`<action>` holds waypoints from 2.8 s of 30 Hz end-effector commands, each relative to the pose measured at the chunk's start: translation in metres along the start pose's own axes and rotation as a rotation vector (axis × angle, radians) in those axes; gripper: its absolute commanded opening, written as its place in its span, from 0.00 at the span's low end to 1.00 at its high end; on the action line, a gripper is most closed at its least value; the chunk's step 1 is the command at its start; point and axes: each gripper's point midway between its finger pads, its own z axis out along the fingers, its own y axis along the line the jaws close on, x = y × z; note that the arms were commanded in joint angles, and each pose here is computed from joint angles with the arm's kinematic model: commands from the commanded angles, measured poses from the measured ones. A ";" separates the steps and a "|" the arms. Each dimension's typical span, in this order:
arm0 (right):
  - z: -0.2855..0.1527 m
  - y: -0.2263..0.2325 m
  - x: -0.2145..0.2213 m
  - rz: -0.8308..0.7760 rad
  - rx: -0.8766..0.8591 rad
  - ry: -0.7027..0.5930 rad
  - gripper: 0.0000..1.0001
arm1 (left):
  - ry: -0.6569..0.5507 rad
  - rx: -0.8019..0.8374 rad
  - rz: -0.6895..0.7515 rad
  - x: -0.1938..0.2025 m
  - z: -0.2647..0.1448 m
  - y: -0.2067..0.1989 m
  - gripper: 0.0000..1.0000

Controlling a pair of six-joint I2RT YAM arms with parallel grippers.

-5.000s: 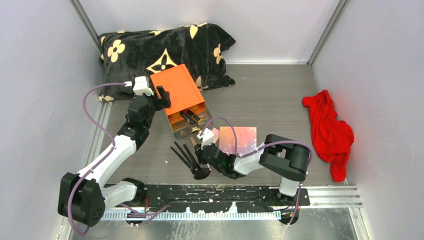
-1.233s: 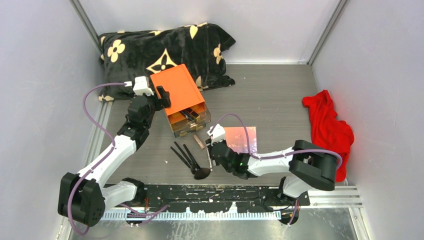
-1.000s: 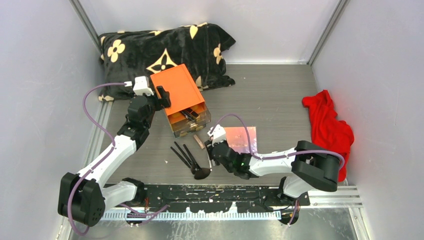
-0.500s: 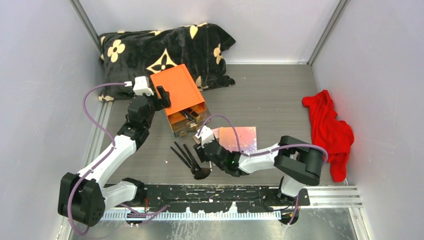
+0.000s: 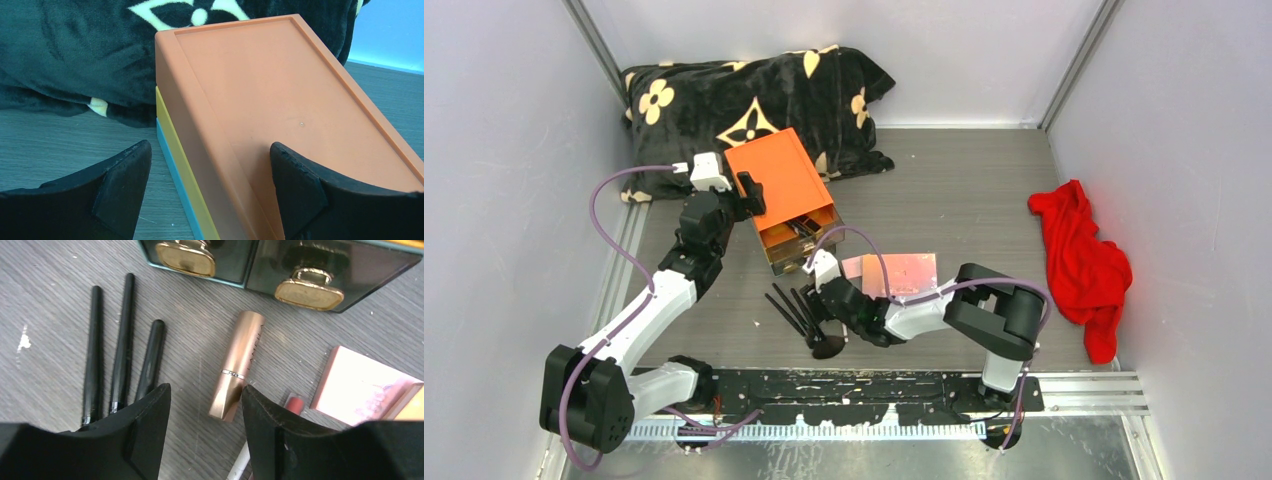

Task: Organize the makeup
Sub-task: Pick up the lipstick at the center of the board, then place the lipstick in the drawer.

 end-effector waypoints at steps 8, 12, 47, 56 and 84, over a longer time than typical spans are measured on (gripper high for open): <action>0.020 -0.006 -0.012 0.103 -0.022 0.000 0.56 | 0.407 -0.117 0.213 0.114 -0.026 0.049 0.86; 0.020 -0.010 -0.011 0.097 0.003 0.012 0.46 | 0.403 -0.118 0.213 0.113 -0.027 0.049 0.86; -0.114 -0.016 -0.183 -0.003 0.025 -0.281 0.09 | 0.411 -0.109 0.206 0.114 -0.024 0.046 0.86; -0.114 -0.014 -0.230 -0.020 0.023 -0.355 0.11 | 0.412 -0.106 0.207 0.115 -0.024 0.046 0.86; -0.052 -0.056 -0.241 0.007 0.028 -0.337 0.10 | 0.414 -0.107 0.210 0.115 -0.025 0.046 0.86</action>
